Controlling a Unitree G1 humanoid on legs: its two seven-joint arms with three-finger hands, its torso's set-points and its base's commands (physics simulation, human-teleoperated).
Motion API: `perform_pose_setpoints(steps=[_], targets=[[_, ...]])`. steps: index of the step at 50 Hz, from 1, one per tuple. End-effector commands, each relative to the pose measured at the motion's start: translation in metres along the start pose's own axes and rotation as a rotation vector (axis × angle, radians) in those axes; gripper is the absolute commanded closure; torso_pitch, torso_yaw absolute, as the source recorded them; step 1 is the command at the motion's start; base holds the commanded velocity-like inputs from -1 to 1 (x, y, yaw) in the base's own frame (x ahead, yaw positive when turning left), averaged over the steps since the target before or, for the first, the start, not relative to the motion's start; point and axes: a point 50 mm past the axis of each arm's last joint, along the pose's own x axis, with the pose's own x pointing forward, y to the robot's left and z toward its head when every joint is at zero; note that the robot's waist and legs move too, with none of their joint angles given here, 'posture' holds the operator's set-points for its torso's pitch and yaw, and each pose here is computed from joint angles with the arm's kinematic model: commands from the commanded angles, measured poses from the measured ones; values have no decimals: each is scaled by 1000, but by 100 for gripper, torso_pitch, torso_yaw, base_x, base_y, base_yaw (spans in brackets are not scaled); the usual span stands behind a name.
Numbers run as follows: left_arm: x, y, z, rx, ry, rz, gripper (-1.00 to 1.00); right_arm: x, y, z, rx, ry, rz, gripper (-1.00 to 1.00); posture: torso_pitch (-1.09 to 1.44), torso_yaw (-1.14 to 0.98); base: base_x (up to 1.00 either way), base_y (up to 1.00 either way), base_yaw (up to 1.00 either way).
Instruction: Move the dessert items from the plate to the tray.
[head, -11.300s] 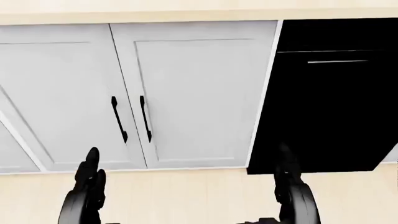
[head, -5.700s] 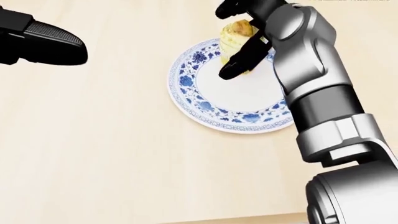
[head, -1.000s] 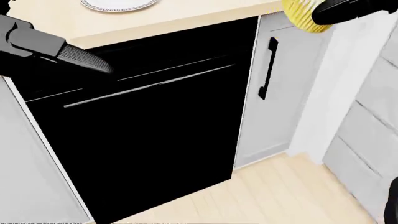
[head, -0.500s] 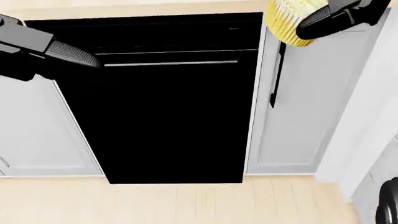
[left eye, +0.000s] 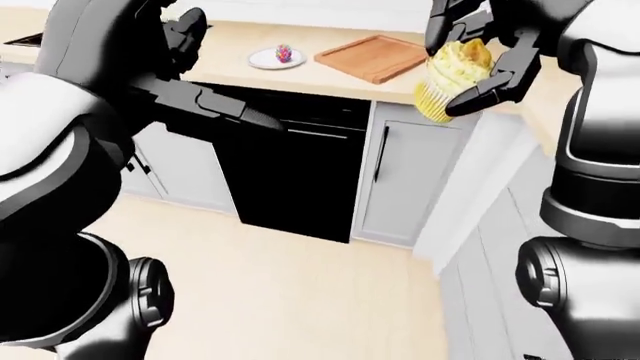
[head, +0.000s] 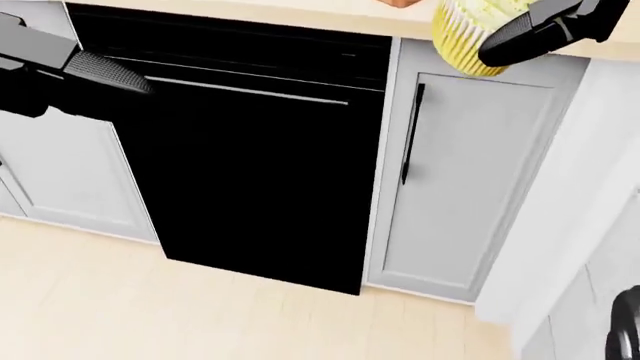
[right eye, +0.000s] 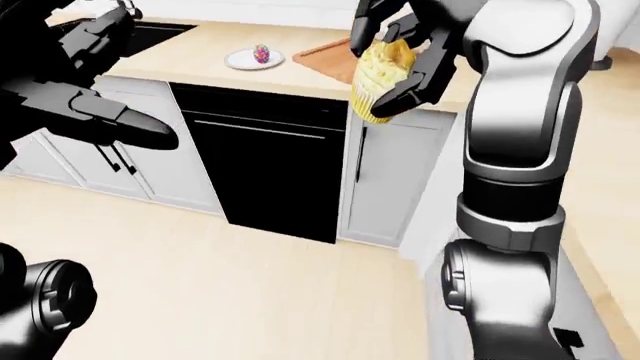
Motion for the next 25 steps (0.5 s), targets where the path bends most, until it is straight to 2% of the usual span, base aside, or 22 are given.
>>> perform_pose_setpoints(steps=[1,13,21,25], targets=[[-2,3,6,8,-35,18,-100,-9,-12,11,-23,-44,-68,100,0,0,100,19,0],[-3,3,7,12,-38,17,-100,-9,-11,12,-44,-48,-59,100,0,0,100,27,0],[-1,3,10,16,-43,14,-100,-12,-14,13,-32,-59,-59,100,0,0,100,12,0],[1,5,13,20,-40,17,-100,-13,-13,16,-27,-80,-50,99,0,0,14,0,0]])
